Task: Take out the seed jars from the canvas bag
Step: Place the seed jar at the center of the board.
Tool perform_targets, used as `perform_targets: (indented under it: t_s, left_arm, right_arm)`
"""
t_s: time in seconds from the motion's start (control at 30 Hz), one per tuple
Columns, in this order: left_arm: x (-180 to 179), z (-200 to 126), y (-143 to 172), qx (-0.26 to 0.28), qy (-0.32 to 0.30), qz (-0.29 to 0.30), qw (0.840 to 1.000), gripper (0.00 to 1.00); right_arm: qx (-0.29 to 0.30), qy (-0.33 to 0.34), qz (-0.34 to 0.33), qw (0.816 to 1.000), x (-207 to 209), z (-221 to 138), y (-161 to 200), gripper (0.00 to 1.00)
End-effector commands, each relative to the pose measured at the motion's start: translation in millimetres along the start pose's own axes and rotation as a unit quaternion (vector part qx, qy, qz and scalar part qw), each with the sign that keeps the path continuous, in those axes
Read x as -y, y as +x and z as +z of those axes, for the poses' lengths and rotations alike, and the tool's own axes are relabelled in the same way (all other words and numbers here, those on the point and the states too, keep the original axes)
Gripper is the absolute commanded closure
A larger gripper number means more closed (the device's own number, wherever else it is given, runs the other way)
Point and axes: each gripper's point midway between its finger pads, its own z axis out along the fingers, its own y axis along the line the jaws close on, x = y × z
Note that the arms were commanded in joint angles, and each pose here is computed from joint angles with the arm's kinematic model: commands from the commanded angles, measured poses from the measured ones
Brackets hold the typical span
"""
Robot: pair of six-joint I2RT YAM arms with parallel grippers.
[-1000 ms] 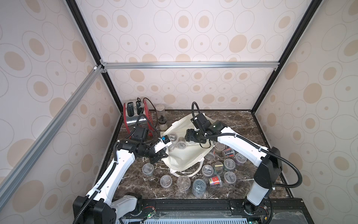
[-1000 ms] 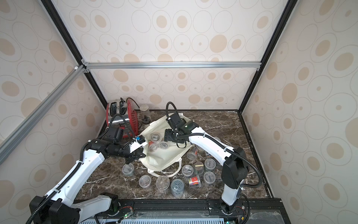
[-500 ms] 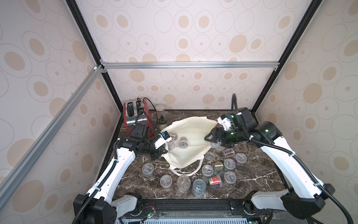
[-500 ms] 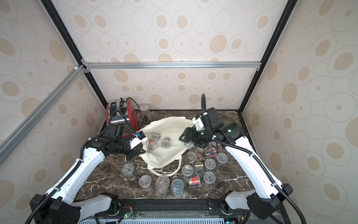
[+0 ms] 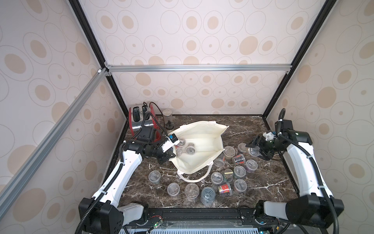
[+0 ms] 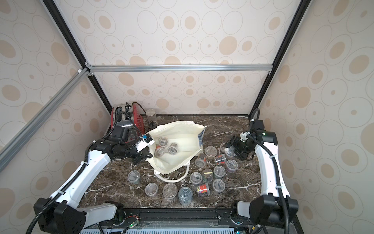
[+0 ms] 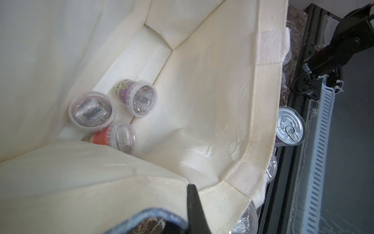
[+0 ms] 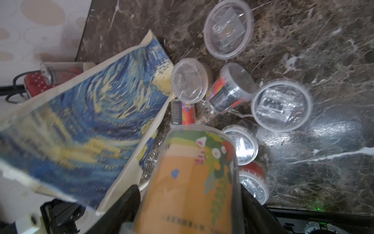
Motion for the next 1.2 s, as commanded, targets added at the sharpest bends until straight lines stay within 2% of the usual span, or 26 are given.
perform_targets:
  t_s: [0.0, 0.17, 0.3, 0.47, 0.6, 0.87, 1.07, 1.17]
  left_arm:
    - [4, -11, -15, 0.019, 0.004, 0.021, 1.0, 1.0]
    - [5, -12, -17, 0.021, 0.008, 0.023, 0.999, 1.0]
    - [7, -12, -16, 0.02, 0.011, 0.032, 0.999, 1.0]
    - [9, -8, -13, 0.02, 0.02, 0.03, 0.999, 1.0]
    - [12, -8, -13, 0.023, 0.027, 0.031, 0.999, 1.0]
    - [15, -8, -8, 0.018, 0.031, 0.033, 0.999, 1.0]
    - [21, -9, -3, 0.013, 0.036, 0.04, 0.998, 1.0]
    - [22, -10, 0, 0.01, 0.034, 0.042, 0.998, 1.0]
  right_arm:
    - [0.003, 0.014, 0.005, 1.0, 16, 17, -27, 0.27]
    - [0.008, 0.115, 0.021, 0.993, 63, 31, -50, 0.27]
    - [-0.006, 0.152, 0.037, 0.988, 87, 40, -64, 0.27]
    - [-0.079, 0.164, 0.039, 0.983, 94, 66, -68, 0.29]
    - [-0.081, 0.215, 0.023, 0.973, 110, 69, -82, 0.27]
    - [-0.126, 0.192, 0.036, 0.973, 113, 101, -83, 0.22]
    - [-0.124, 0.21, 0.024, 0.969, 114, 99, -92, 0.2]
    - [-0.103, 0.215, 0.005, 0.971, 103, 87, -96, 0.19]
